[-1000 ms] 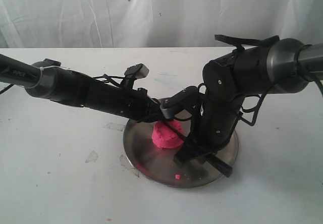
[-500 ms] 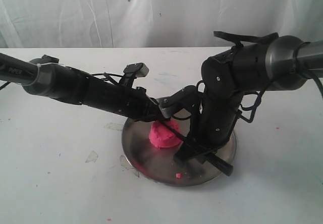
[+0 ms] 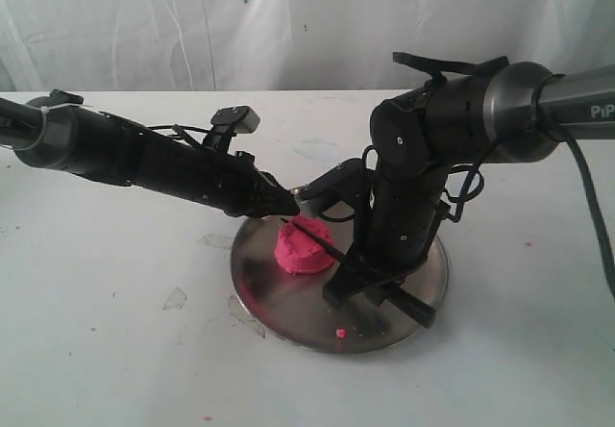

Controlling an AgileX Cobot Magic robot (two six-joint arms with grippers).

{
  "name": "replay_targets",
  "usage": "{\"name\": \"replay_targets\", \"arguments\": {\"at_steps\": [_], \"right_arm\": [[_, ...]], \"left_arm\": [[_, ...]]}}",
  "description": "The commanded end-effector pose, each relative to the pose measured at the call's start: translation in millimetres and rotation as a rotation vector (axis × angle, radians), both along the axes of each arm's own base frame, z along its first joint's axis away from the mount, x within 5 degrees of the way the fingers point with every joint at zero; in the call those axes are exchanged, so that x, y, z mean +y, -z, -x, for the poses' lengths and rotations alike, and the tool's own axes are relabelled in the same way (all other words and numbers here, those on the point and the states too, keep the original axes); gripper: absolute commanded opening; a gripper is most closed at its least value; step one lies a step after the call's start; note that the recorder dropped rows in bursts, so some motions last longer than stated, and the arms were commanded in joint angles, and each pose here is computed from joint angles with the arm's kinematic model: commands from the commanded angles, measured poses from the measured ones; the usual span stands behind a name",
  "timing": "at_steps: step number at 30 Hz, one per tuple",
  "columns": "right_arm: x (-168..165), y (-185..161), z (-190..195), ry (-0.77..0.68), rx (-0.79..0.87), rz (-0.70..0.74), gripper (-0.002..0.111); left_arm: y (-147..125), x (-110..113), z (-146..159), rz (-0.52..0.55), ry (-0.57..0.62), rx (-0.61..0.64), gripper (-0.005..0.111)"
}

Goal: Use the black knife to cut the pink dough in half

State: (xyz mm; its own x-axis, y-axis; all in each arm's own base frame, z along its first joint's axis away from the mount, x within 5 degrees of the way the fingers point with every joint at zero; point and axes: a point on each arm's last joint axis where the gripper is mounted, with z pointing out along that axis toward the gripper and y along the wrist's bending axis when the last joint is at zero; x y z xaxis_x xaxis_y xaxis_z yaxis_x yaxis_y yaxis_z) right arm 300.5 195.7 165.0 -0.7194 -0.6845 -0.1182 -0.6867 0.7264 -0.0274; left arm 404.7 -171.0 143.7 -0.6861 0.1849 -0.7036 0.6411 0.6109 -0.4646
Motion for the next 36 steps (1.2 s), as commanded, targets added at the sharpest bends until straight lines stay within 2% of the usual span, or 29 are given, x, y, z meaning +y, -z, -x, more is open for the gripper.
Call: {"name": "replay_targets", "arguments": {"at_steps": [1, 13, 22, 26, 36], "right_arm": [[0, -3, -2, -0.007, -0.012, 0.0, 0.0], [2, -4, -5, -0.019, -0.032, -0.009, 0.0], [9, 3, -14, -0.025, 0.001, -0.002, 0.0], [10, 3, -13, -0.022, 0.008, -0.005, 0.0], [9, 3, -13, -0.022, 0.016, 0.001, 0.0]], "left_arm": [[-10, 0, 3, 0.034, 0.013, -0.002, 0.0], [-31, 3, 5, -0.006, 0.02, -0.072, 0.0], [-23, 8, 5, -0.103, 0.012, -0.064, 0.0], [-9, 8, 5, -0.114, 0.01, -0.032, 0.0], [-9, 10, 3, -0.119, -0.018, -0.041, 0.0]]}}
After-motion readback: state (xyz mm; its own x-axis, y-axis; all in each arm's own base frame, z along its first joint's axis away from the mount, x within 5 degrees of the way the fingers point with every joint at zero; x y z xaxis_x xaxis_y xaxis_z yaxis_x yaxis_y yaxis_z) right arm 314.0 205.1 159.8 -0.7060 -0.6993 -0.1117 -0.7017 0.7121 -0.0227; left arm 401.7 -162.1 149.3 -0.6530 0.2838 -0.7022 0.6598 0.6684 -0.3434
